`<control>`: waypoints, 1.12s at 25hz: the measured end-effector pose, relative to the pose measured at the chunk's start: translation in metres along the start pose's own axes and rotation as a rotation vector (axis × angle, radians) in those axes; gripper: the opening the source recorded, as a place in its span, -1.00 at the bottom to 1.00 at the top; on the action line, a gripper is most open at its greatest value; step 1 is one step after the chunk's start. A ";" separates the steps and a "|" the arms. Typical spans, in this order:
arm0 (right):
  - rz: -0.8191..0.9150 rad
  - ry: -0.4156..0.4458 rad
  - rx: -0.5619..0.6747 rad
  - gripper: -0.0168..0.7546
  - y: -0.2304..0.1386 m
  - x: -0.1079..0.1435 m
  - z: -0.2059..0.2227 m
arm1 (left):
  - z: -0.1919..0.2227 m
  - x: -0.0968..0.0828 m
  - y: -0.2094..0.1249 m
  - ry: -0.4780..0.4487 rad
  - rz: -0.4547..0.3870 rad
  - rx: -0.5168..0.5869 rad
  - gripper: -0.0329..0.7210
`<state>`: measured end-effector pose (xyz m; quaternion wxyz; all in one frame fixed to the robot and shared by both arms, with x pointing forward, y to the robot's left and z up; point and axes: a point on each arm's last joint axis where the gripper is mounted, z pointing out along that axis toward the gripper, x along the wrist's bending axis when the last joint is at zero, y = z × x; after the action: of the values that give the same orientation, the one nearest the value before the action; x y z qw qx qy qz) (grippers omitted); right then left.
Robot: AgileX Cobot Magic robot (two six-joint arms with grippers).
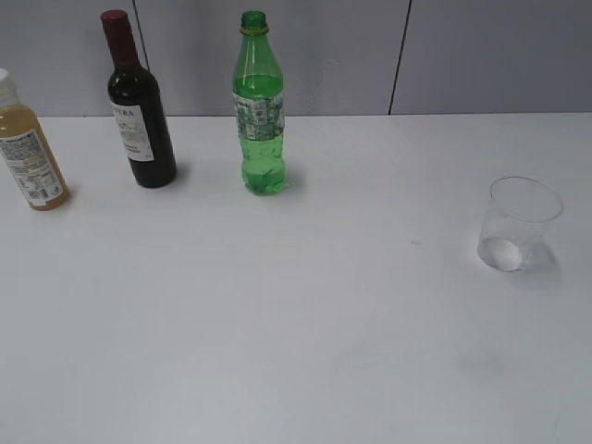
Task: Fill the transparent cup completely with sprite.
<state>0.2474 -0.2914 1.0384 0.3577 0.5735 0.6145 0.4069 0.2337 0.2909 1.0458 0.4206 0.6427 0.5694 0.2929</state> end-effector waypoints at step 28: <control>0.018 -0.015 -0.249 0.59 0.061 -0.006 0.047 | 0.000 0.000 0.000 0.000 0.000 0.000 -0.45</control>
<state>0.3154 -0.2922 1.0741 0.4272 0.5331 0.5515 0.4787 0.2337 0.2909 1.0458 0.4206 0.6427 0.5694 0.2929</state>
